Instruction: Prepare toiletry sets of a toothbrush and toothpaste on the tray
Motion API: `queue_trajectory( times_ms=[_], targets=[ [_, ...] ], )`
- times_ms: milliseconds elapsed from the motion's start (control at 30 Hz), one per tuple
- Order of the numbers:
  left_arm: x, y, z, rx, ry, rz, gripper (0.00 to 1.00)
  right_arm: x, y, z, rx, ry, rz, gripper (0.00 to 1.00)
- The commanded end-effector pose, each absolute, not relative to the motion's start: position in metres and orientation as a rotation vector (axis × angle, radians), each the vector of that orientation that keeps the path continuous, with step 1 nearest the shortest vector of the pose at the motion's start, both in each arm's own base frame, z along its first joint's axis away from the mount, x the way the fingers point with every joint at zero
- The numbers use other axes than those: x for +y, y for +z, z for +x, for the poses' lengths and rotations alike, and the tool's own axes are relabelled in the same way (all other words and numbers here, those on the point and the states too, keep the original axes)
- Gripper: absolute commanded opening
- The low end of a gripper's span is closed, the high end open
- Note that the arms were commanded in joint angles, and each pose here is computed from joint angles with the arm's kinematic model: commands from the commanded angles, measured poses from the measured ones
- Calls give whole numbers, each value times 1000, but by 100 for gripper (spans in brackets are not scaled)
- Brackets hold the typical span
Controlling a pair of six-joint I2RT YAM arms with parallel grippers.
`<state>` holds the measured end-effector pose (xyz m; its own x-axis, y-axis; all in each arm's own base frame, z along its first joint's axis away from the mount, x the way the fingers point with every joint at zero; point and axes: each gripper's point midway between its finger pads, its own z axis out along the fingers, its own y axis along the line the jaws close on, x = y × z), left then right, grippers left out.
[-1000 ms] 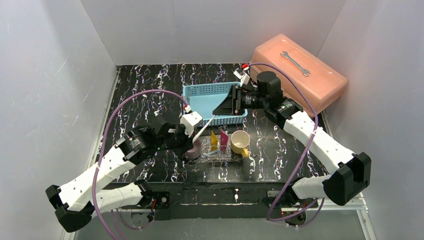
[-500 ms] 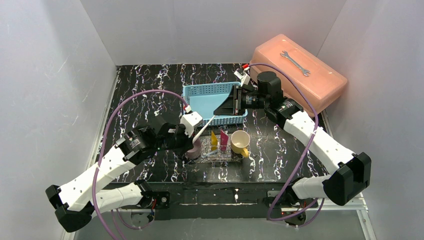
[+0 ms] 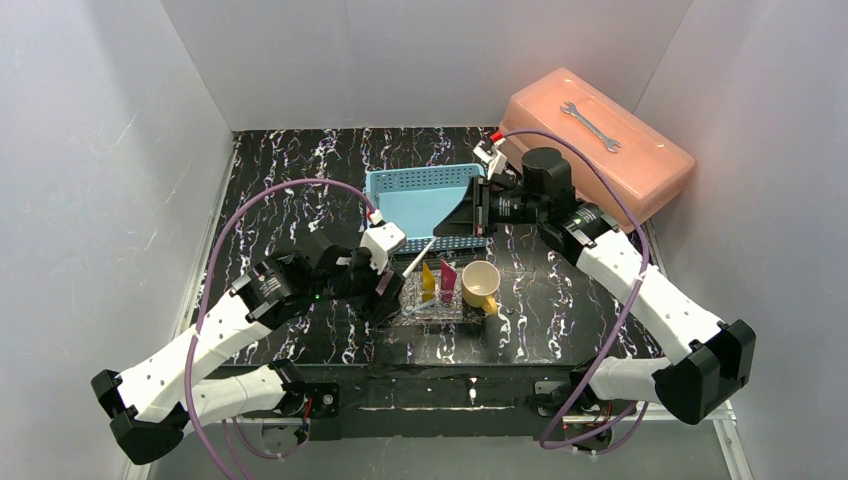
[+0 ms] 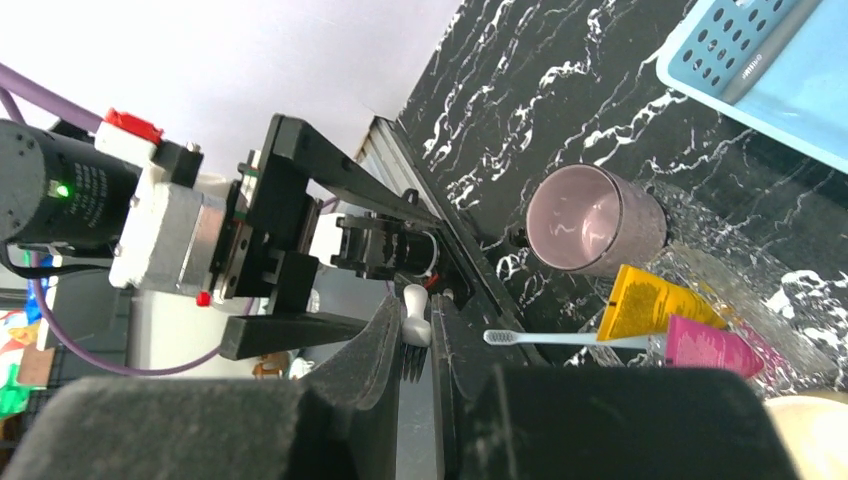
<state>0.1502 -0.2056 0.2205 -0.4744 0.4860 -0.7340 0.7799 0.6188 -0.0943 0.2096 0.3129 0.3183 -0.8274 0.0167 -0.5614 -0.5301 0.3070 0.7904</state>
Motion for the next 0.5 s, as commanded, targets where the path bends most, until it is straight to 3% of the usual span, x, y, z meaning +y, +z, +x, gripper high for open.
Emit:
queue_trajectory(
  times_ms=[0,233,467],
  targets=[
    [-214,238,145,2110,-643,966,79,301,329,201,2066,1475,-531,1],
    [-218,251,141,2070,-712,914,97,281,327,187,2088,1338,-623,1],
    [-219,257,142,2056,-730,883,98,262,335,169,2059,1271,-678,1]
  ],
)
